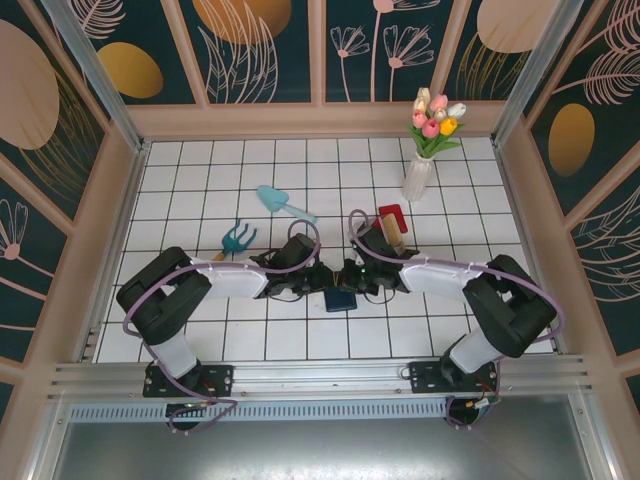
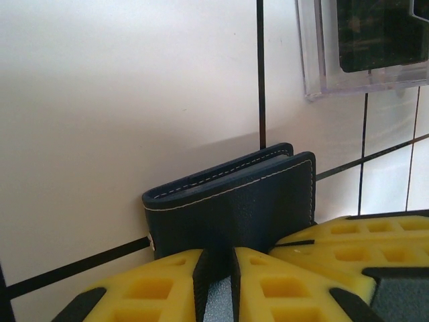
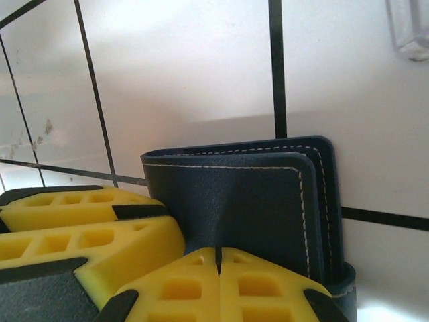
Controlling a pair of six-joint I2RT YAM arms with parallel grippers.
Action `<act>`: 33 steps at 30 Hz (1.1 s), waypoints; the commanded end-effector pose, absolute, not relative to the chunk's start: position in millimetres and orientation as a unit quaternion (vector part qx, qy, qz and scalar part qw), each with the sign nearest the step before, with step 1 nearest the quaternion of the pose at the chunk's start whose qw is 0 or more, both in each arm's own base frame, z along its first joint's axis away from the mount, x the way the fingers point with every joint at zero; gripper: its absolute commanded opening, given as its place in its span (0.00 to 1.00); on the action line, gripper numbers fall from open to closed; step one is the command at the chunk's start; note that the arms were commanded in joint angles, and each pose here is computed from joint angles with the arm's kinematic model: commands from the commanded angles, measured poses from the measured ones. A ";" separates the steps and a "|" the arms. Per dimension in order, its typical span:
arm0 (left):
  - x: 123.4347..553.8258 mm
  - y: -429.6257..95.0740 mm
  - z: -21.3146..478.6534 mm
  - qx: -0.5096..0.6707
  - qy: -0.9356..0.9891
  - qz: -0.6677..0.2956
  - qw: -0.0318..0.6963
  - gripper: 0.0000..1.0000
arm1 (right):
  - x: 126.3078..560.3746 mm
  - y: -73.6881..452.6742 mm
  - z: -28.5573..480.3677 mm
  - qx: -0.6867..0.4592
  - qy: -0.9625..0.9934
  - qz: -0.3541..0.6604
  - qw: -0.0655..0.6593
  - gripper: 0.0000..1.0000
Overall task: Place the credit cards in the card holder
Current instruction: Close the button on the card holder, then reset both arms
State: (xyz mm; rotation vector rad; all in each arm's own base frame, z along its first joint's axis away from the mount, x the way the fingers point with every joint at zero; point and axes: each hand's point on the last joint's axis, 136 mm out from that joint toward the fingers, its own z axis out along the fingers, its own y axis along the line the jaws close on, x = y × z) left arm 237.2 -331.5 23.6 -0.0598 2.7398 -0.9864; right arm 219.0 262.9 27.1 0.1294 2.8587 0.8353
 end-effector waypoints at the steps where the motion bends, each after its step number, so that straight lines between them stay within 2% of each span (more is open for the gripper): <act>1: 211.6 -313.1 -13.8 -0.016 0.958 -0.279 0.063 0.22 | 191.5 219.0 -4.6 0.042 0.986 0.154 0.043 0.05; 3: 211.8 -313.5 -13.7 -0.016 0.958 -0.280 0.063 0.22 | 209.6 243.9 25.7 0.024 0.975 0.207 0.070 0.15; 6: 212.7 -314.2 -12.8 -0.015 0.958 -0.280 0.065 0.22 | 224.6 260.7 53.6 0.010 0.966 0.240 0.095 0.20; 11: 213.8 -316.1 -9.5 -0.010 0.957 -0.283 0.068 0.22 | 230.2 258.4 72.4 0.015 0.961 0.249 0.116 0.22; 13: 215.5 -318.8 -6.0 -0.006 0.955 -0.287 0.072 0.22 | 235.0 246.9 80.8 0.028 0.961 0.234 0.141 0.23; 17: 225.6 -328.4 19.1 0.011 0.945 -0.311 0.102 0.27 | 260.9 192.7 122.6 0.087 0.948 0.153 0.265 0.35; 21: 249.8 -329.7 72.4 0.022 0.926 -0.325 0.190 0.39 | 279.2 105.4 160.0 0.182 0.899 0.035 0.396 0.59; 23: 264.7 -317.4 96.1 0.017 0.920 -0.304 0.248 0.51 | 287.2 58.9 167.2 0.214 0.869 -0.020 0.446 0.70; 26: 286.7 -284.9 118.4 -0.009 0.913 -0.249 0.322 0.57 | 297.7 2.6 170.6 0.249 0.825 -0.094 0.499 0.73; 27: 293.4 -271.7 122.1 -0.024 0.912 -0.229 0.339 0.62 | 302.2 -7.4 169.0 0.246 0.816 -0.106 0.512 0.73; 33: 325.3 -169.7 137.2 -0.114 0.891 -0.084 0.432 0.80 | 333.7 -21.8 140.9 0.158 0.808 -0.125 0.553 0.77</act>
